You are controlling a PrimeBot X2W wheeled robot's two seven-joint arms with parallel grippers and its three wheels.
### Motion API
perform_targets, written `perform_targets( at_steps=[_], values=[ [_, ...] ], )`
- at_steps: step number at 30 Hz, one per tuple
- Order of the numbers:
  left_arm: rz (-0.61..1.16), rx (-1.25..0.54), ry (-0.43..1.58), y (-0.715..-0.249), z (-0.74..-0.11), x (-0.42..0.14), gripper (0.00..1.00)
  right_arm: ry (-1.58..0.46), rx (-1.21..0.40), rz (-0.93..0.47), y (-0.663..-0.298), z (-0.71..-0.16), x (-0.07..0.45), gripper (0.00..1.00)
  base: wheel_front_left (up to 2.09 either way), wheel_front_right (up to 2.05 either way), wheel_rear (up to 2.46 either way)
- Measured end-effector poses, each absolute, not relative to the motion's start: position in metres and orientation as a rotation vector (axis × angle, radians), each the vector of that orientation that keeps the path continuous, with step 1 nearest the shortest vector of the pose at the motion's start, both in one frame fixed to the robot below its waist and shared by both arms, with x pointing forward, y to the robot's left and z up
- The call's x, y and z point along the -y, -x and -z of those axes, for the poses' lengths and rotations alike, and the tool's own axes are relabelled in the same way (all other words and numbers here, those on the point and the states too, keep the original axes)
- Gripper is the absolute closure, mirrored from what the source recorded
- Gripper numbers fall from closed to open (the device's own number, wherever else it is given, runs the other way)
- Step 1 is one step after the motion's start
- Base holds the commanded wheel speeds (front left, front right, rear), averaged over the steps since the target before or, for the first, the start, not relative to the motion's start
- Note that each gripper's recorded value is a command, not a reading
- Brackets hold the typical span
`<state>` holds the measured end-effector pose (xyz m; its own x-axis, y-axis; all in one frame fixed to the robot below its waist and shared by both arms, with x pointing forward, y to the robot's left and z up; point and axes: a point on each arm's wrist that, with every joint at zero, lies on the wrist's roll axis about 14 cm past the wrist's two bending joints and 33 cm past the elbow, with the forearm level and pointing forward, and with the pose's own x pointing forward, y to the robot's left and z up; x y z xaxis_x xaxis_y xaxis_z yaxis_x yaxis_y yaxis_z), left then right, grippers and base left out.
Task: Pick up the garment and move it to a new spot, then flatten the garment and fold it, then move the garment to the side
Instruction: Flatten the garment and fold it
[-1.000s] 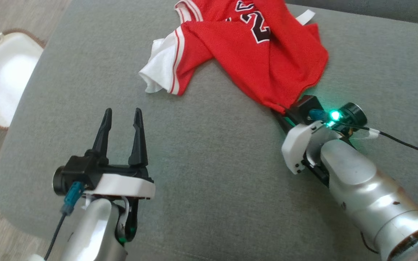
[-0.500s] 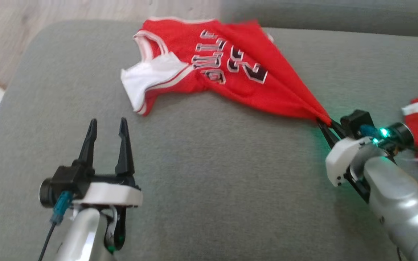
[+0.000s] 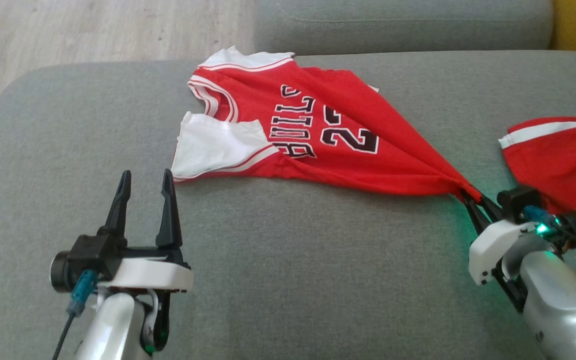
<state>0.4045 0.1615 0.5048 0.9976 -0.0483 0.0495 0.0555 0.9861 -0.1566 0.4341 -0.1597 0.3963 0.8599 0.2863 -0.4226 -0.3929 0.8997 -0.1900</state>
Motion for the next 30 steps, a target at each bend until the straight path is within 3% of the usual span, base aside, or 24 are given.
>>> perform_targets(
  at_steps=[1,2,3,12,15,20,30],
  values=[
    [0.057,0.047,0.158,-0.405,-0.505,-0.160,0.00,0.259,-0.393,-0.349,-0.432,-0.397,0.161,0.75,0.00,0.00,0.00],
    [0.061,0.048,0.158,-0.405,-0.506,-0.159,0.00,0.249,-0.385,-0.338,-0.431,-0.399,0.162,0.27,0.00,0.00,0.00],
    [0.065,0.050,0.158,-0.406,-0.507,-0.157,0.00,0.240,-0.374,-0.325,-0.431,-0.401,0.164,0.00,0.00,0.00,0.00],
    [0.097,0.055,0.157,-0.405,-0.509,-0.146,0.00,0.011,-0.104,-0.168,-0.440,-0.468,0.167,0.00,0.00,0.00,0.00],
    [0.106,0.048,0.156,-0.405,-0.507,-0.143,0.00,-0.072,-0.030,-0.152,-0.427,-0.482,0.154,0.00,0.00,0.00,0.00],
    [0.124,0.019,0.155,-0.406,-0.498,-0.137,0.00,-0.100,-0.055,-0.148,-0.409,-0.468,0.150,0.00,0.00,0.00,0.00],
    [0.120,-0.147,0.095,-0.437,-0.465,-0.146,0.00,-0.116,-0.057,-0.149,-0.417,-0.463,0.146,0.00,0.00,0.00,0.00]
  ],
)
